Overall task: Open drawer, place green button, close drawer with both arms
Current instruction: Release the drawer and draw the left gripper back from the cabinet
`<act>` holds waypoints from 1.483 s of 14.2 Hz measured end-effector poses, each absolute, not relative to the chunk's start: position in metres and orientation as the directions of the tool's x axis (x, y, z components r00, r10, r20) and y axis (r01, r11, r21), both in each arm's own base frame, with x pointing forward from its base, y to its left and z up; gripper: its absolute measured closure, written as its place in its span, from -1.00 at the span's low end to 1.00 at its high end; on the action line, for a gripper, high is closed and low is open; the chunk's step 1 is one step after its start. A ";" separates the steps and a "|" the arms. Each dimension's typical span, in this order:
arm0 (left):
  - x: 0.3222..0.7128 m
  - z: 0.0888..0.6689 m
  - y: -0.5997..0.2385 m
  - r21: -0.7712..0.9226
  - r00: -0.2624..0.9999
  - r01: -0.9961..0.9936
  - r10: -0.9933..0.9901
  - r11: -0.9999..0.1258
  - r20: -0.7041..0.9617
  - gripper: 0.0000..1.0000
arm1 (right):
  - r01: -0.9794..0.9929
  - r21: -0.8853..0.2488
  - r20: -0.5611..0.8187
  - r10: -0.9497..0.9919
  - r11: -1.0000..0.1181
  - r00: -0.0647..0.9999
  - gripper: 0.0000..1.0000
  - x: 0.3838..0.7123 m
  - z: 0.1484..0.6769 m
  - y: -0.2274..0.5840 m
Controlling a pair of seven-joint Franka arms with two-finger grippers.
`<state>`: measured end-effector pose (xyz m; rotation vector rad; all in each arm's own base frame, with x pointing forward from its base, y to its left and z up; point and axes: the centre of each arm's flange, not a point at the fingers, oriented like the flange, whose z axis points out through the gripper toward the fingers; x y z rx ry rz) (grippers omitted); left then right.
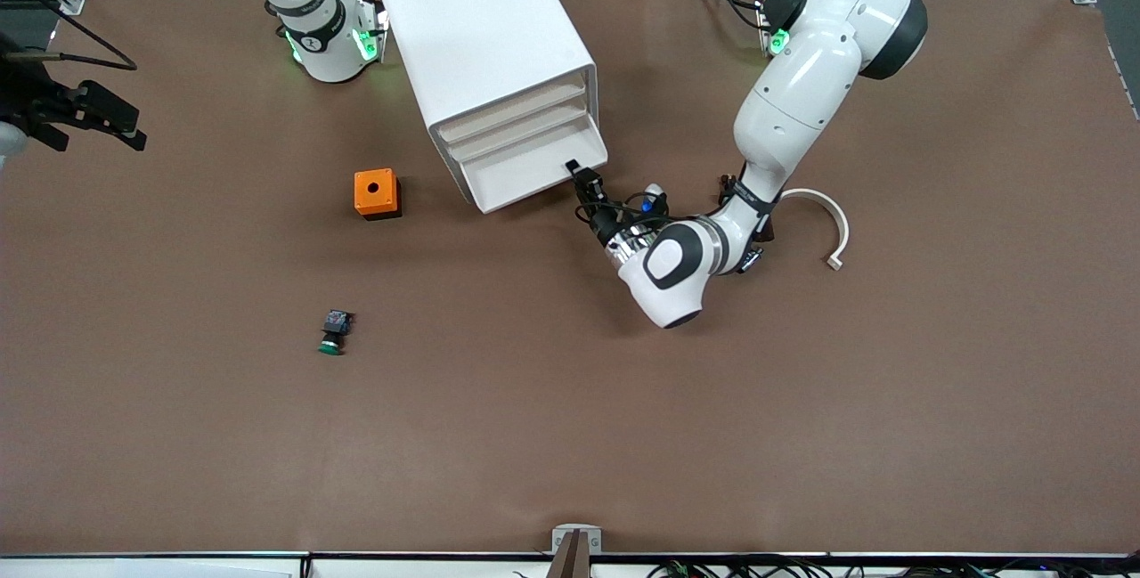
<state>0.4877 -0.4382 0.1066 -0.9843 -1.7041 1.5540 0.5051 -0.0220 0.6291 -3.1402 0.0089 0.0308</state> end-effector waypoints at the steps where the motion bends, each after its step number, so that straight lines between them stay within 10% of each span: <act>1: 0.498 0.107 -0.430 -0.992 -0.547 0.121 0.836 0.031 -0.040 0.71 | -0.006 -0.001 -0.020 -0.006 -1.000 1.000 -1.00 0.505 0.629 -0.022; 9: 0.543 0.110 -0.385 -0.988 -0.648 0.146 0.759 0.049 -0.058 0.65 | -0.005 -0.001 -0.020 -0.005 -1.000 1.000 -1.00 0.505 0.629 -0.022; 17: 0.577 0.134 -0.373 -0.857 -0.534 0.463 0.700 -0.228 -0.474 -0.97 | -0.005 -0.001 -0.026 -0.005 -1.000 1.000 -1.00 0.509 0.624 -0.022; 21: 0.617 0.169 -0.343 -0.565 -0.254 0.710 0.596 -0.420 -0.762 -0.99 | -0.006 0.000 -0.033 -0.006 -1.000 0.999 -1.00 0.524 0.606 -0.022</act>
